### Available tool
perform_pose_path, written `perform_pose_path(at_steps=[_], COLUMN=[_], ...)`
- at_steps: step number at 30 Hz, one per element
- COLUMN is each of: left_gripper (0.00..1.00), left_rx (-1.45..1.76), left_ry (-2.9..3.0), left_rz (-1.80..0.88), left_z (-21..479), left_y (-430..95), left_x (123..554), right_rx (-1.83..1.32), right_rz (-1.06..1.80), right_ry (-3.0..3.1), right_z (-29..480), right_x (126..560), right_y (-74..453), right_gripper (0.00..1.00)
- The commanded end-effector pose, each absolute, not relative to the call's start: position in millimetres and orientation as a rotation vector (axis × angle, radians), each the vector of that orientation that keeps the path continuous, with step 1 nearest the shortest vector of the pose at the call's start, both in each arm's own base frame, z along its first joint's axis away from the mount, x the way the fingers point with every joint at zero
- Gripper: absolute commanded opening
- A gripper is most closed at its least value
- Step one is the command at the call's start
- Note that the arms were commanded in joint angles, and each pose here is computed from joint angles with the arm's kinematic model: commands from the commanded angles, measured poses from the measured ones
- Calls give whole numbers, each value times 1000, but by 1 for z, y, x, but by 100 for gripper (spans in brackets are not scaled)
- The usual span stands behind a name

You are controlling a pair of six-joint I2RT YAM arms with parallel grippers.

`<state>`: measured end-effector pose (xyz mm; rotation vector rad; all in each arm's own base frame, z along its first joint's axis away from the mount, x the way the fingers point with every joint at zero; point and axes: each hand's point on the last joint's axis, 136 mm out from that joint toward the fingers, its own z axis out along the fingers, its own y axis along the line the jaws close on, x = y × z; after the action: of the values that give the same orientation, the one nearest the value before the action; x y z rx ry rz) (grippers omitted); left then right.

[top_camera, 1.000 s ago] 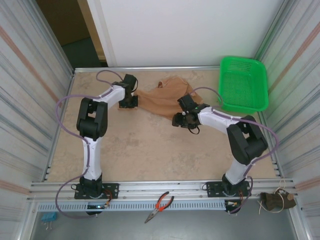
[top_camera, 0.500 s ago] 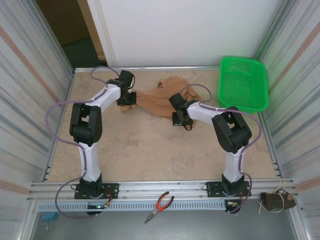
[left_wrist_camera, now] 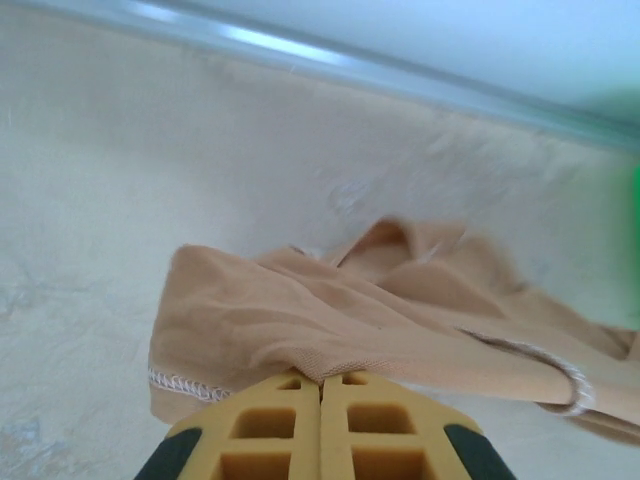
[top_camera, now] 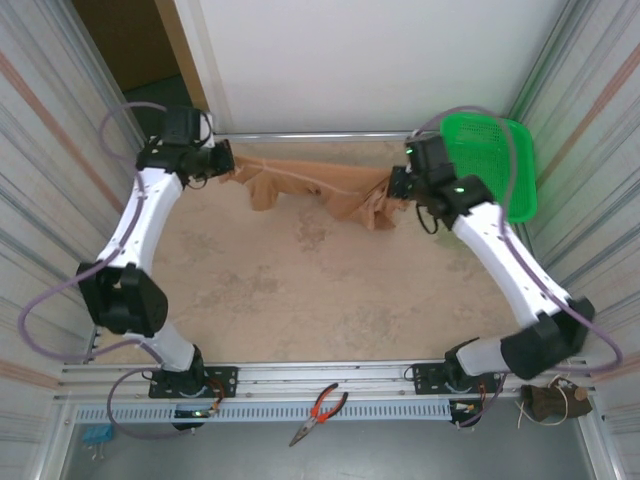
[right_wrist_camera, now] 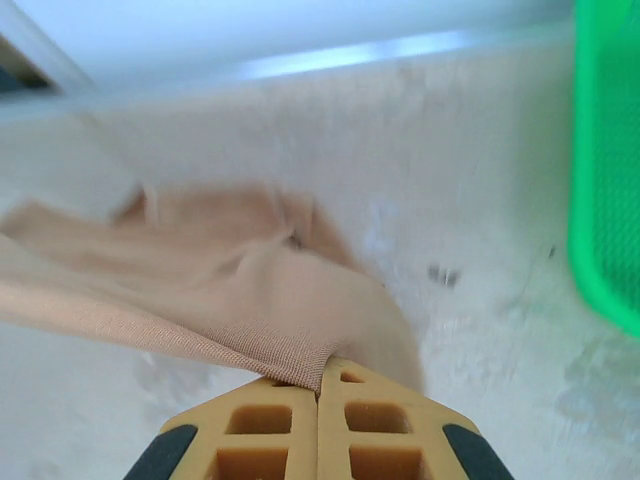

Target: Fold the inside-out t-shirt

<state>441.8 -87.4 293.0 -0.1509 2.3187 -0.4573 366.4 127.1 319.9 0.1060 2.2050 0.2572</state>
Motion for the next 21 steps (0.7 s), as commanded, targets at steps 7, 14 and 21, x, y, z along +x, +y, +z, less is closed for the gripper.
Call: perform_pose_path(at_steps=[7,14,21], left_gripper=[0,0,0], left_rx=[-136,-172,-200], left_ry=[1879,1848,1942], left_rz=[-658,-724,-845], left_z=[471,479,433], left_y=[-88,-90,-104], left_x=[383,370,329], right_rx=[117,106,102], right_rz=[383,517,651], right_ry=[1932,1981,2012], right_z=[441,429,418], right_x=[316,323,307], right_y=[90,106,119], right_gripper=[0,0,0])
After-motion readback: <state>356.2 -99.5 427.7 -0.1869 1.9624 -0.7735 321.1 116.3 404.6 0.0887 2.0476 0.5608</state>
